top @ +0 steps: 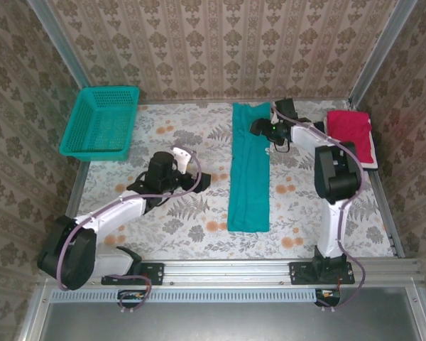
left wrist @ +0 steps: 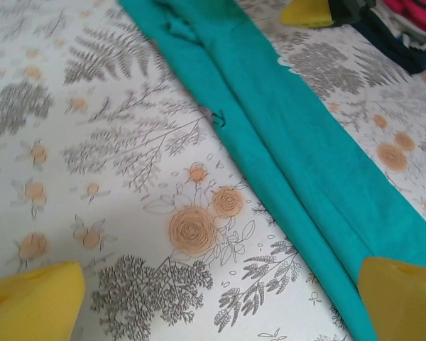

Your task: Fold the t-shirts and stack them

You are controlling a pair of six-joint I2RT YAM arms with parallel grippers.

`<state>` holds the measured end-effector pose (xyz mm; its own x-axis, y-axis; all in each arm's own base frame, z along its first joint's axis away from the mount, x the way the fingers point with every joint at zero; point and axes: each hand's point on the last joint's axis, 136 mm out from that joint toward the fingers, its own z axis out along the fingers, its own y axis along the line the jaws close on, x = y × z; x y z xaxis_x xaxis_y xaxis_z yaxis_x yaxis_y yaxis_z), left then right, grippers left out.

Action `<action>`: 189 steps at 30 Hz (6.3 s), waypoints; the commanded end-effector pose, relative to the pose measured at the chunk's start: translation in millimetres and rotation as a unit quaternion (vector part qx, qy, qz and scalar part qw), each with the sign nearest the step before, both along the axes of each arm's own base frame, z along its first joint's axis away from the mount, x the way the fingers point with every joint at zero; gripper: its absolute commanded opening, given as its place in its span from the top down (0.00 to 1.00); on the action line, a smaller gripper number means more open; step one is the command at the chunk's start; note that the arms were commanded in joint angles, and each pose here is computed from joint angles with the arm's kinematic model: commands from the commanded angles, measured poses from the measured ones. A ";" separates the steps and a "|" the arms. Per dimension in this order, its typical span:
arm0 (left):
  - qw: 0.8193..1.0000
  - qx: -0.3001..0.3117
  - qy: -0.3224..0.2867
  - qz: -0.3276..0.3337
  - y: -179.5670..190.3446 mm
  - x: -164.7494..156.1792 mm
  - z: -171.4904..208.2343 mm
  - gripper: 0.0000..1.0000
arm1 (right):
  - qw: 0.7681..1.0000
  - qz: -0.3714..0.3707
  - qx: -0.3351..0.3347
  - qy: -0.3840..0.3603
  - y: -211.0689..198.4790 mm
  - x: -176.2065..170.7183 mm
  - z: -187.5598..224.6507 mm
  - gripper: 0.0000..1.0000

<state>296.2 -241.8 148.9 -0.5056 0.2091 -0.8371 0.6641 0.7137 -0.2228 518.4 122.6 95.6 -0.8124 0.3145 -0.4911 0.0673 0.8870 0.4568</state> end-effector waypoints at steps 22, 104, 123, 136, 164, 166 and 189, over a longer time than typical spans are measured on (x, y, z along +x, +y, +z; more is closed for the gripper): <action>0.930 0.097 -0.176 -0.306 25.3 -124.9 41.1 0.00 | 0.725 0.621 -0.255 -0.152 87.9 -338.6 0.9 0.13; 0.948 0.067 -0.164 -0.266 8.5 -92.9 19.3 0.00 | 0.693 0.616 -0.357 -0.110 48.1 -83.1 -15.4 1.00; 0.949 0.065 -0.161 -0.264 7.6 -91.3 19.5 0.00 | 0.712 0.583 -0.379 -0.094 37.4 -55.8 -27.7 0.83; 0.950 0.058 -0.171 -0.257 6.1 -88.0 20.4 0.00 | 0.713 0.543 -0.409 -0.174 45.4 -95.6 33.2 0.26; 0.954 0.047 -0.174 -0.241 12.3 -93.7 18.8 0.00 | 0.679 0.597 -0.419 -0.088 63.9 -157.7 -86.4 0.79; 0.954 0.048 -0.176 -0.240 13.1 -94.0 18.8 0.00 | 0.681 0.594 -0.418 -0.091 64.3 -159.3 -85.0 0.97; 0.942 -0.131 0.218 0.221 -5.1 60.5 -26.6 0.06 | 0.711 0.645 -0.269 -0.080 76.9 -331.9 -7.1 1.00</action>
